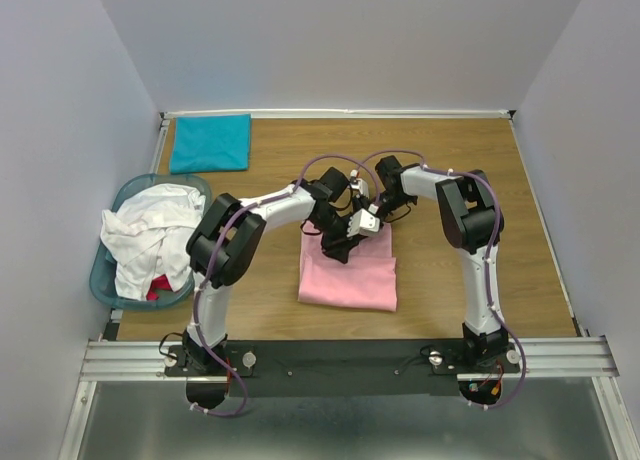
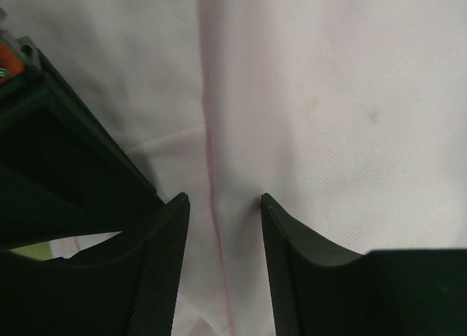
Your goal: Fold and stack the t-shirts
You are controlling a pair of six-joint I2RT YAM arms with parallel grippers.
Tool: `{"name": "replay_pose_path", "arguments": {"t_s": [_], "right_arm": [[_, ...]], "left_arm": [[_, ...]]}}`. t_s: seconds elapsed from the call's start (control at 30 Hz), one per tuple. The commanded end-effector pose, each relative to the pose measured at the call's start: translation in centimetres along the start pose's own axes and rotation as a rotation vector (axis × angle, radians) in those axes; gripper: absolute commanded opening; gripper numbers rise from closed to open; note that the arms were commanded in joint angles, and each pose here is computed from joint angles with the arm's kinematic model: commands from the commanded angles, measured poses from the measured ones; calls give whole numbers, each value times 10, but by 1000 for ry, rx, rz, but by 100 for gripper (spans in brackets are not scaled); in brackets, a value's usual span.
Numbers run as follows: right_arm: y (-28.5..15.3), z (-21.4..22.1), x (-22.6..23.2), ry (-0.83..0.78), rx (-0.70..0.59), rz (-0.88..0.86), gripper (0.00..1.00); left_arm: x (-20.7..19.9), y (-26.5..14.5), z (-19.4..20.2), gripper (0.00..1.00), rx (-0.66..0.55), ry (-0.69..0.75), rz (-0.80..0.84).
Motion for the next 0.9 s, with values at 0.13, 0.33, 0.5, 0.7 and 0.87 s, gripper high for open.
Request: {"name": "replay_pose_path", "arguments": {"t_s": [0.13, 0.33, 0.5, 0.7, 0.87], "right_arm": [[8, 5, -26, -13, 13, 70, 28], [9, 9, -28, -4, 19, 71, 28], [11, 13, -31, 4, 27, 67, 28], [11, 16, -33, 2, 28, 70, 28], [12, 18, -34, 5, 31, 67, 28]], "left_arm": [[-16, 7, 8, 48, -15, -26, 108], [-11, -7, -7, 25, -23, 25, 45], [-4, -24, -23, 3, -21, 61, -13], [3, -41, -38, 0, -15, 109, -66], [20, -48, -38, 0, 11, 127, -125]]}}
Point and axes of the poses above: each gripper's point midway between its finger pads, its own y axis out along the fingers, its own x axis along the line the jaws close on, z = x × y, the point moved 4 cm from there along -y, back along the fingers, and after that the axes turned 13 degrees about y, right-handed, at the moved point
